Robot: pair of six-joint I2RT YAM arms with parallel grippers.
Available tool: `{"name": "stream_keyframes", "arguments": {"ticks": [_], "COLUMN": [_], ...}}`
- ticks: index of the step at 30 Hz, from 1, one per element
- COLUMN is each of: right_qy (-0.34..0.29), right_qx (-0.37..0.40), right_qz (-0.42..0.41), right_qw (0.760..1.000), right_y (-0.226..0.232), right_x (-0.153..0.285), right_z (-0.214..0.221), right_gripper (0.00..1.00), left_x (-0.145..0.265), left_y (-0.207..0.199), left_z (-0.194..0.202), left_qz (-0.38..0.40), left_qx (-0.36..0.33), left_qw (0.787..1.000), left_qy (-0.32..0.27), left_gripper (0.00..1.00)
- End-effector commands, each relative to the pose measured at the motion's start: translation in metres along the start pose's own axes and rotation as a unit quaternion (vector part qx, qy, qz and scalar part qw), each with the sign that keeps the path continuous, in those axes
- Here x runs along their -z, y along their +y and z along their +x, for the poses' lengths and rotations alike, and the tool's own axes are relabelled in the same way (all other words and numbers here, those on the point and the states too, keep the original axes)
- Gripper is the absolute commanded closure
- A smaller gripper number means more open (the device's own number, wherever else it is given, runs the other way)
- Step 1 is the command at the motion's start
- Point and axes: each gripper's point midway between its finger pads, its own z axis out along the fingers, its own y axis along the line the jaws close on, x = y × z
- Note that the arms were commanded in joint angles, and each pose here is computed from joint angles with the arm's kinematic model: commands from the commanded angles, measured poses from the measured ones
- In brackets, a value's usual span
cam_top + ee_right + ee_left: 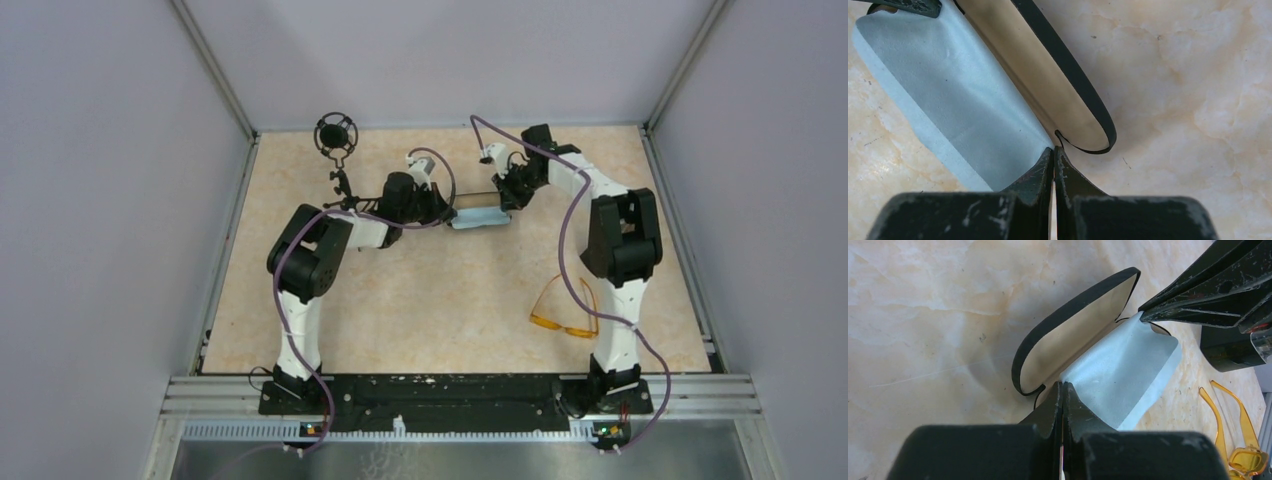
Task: Organize the sunglasses
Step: Place the glasses cleaning cloth in the sunglasses case.
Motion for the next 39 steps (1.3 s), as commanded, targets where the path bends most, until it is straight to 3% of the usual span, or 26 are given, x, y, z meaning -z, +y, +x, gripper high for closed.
{"name": "stream_keyframes", "arguments": {"ticks": [1,15,21,26,35,39], "right_qy": [-0.010,-0.006,-0.013,-0.032,-0.114,-0.119], "right_qx": [0.009,0.006,-0.002,-0.006,-0.021,-0.013], "right_qz": [0.012,0.006,0.020,0.037,0.093,0.112], "right_qw": [1.000,1.000,1.000,0.999,0.989,0.986], "right_y": [-0.013,-0.013,-0.016,-0.015,0.001,0.026], "right_x": [0.004,0.000,0.006,0.024,0.106,0.143], "right_z": [-0.009,-0.007,-0.012,-0.026,-0.059,-0.048], "right_gripper": [1.00,1.00,0.83,0.76,0.57,0.46], "left_x": [-0.005,-0.006,-0.003,0.005,0.030,0.040], "left_y": [-0.003,-0.003,-0.007,-0.014,-0.042,-0.067], "left_z": [-0.011,-0.009,-0.013,-0.026,-0.053,-0.051], "left_qz": [0.010,0.015,0.015,0.010,0.000,0.003], "left_qx": [-0.013,-0.011,-0.009,-0.015,-0.045,-0.072], "left_qw": [1.000,1.000,1.000,1.000,0.998,0.996], "left_qy": [-0.008,0.002,0.001,-0.013,-0.044,-0.043], "left_gripper": [1.00,0.99,0.80,0.66,0.51,0.49]}}
